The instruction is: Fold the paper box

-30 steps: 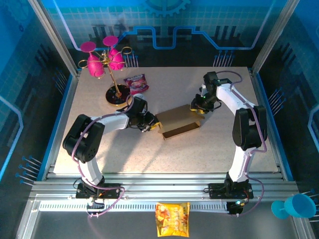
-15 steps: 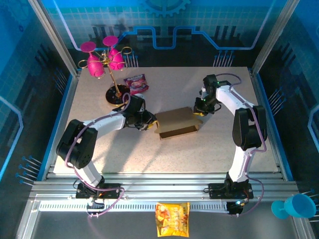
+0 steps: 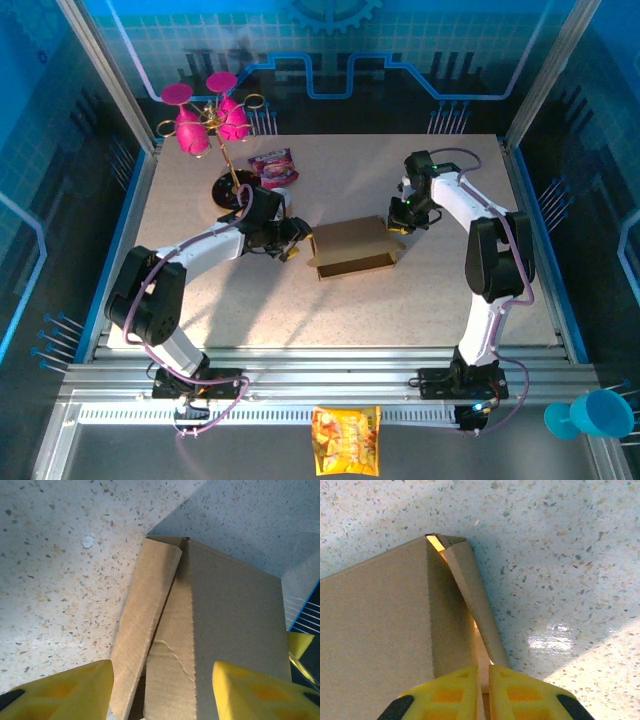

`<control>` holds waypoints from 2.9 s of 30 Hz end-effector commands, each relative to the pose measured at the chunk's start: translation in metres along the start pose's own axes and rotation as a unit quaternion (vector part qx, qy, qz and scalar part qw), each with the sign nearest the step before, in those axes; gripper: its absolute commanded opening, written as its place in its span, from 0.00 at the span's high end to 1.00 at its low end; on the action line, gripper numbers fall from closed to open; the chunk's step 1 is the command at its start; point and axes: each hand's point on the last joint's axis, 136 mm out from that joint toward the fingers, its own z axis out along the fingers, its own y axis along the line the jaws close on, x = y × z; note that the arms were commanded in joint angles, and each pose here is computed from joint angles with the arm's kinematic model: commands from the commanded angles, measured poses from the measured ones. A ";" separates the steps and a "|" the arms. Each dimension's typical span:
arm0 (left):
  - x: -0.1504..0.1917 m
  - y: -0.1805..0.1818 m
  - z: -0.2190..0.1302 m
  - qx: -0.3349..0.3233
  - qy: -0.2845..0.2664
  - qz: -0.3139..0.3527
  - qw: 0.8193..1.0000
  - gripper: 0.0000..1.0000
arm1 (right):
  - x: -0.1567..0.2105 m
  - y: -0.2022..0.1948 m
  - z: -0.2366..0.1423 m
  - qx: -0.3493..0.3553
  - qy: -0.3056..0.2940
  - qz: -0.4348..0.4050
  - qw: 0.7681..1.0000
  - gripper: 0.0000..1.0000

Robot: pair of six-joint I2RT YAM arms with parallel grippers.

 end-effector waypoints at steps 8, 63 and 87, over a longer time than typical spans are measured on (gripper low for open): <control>0.015 0.000 0.035 0.011 0.053 -0.016 0.998 0.52 | 0.005 0.005 0.004 0.002 0.009 -0.012 1.000 0.86; 0.008 0.110 0.060 -0.116 0.067 0.025 0.991 0.97 | 0.033 0.079 0.024 -0.381 0.110 -0.047 0.917 0.28; -0.049 -0.024 -0.056 0.038 -0.147 0.098 0.983 0.56 | 0.038 0.097 0.017 -0.333 0.115 0.006 0.936 0.79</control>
